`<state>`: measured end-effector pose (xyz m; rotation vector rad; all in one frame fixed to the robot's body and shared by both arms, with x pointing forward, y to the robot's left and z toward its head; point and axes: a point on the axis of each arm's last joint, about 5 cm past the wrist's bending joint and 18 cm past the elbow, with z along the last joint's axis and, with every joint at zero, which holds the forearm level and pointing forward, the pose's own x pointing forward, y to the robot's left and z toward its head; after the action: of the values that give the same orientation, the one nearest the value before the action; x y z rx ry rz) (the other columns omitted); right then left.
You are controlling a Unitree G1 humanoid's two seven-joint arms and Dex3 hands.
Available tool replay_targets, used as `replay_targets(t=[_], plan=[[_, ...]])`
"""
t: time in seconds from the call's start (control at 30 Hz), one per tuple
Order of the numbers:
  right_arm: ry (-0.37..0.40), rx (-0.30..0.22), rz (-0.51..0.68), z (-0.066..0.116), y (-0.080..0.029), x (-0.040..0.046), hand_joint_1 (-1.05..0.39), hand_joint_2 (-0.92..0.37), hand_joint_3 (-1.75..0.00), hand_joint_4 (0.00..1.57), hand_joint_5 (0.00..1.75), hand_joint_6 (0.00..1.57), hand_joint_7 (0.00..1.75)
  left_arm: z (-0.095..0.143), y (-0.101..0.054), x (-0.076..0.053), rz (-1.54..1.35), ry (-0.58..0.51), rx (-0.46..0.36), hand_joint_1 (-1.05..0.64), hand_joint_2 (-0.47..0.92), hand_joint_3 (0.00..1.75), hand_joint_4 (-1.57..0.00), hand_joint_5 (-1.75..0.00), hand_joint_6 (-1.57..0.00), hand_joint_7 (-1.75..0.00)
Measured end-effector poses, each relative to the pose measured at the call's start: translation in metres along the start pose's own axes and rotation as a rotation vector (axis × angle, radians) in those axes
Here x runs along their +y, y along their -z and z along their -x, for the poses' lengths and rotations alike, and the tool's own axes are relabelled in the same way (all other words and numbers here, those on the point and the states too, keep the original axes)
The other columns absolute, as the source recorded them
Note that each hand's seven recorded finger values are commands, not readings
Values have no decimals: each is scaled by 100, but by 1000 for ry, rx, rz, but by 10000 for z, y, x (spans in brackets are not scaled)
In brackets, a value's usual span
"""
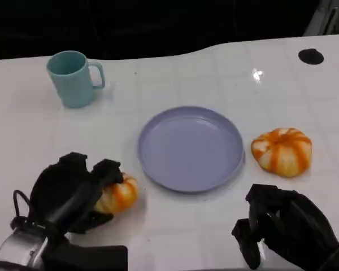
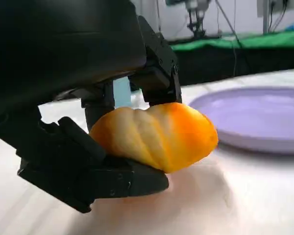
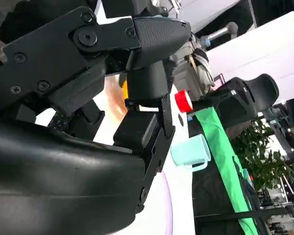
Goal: Grasp the bread from the table and place it into the plate.
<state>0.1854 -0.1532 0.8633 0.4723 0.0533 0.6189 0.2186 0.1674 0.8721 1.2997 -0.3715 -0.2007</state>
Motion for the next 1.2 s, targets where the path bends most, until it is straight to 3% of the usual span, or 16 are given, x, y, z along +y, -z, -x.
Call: replay_targets(t=[0.37, 0.43, 0.53, 0.6, 0.7, 0.77, 1.1, 1.13, 1.2], plan=[[-2, 0, -3, 3, 0, -4, -92, -68, -48, 123, 153, 106, 137, -30, -73, 266, -41, -182, 65, -26, 66, 74, -82, -175, -84, -118], [-2, 0, -3, 4, 0, -5, -93, -68, -48, 123, 153, 106, 138, -41, -82, 289, -51, -213, 75, -25, 66, 72, -83, -175, -86, -118], [-2, 0, -3, 4, -1, -4, -92, -68, -48, 123, 154, 106, 138, -70, -127, 308, -50, -250, 80, -27, 67, 61, -84, -175, -79, -135], [-3, 1, -3, 4, -1, -4, -92, -68, -48, 122, 154, 106, 138, -121, -158, 330, -44, -267, 67, -26, 67, 57, -84, -175, -86, -120], [-5, 2, -4, 9, 0, -9, -92, -68, -47, 123, 154, 106, 137, -256, -205, 367, -35, -292, -12, -23, 56, 78, -85, -175, -76, -144], [-6, 2, -5, 12, 2, -12, -92, -68, -47, 123, 153, 106, 137, -353, -239, 373, -19, -292, -68, -26, 53, 89, -86, -175, -80, -133], [3, 3, -1, 23, -5, -28, -92, -66, -52, 123, 154, 106, 139, -701, -340, 247, 45, -207, -173, -25, 47, 93, -86, -175, -74, -147], [4, 4, -1, 23, -6, -28, -92, -65, -52, 122, 155, 105, 139, -727, -351, 237, 43, -201, -177, -25, 48, 92, -85, -175, -75, -140], [4, 5, -1, 24, -6, -29, -91, -65, -52, 122, 155, 104, 139, -787, -387, 218, 42, -188, -194, -25, 51, 88, -86, -171, -91, -98]])
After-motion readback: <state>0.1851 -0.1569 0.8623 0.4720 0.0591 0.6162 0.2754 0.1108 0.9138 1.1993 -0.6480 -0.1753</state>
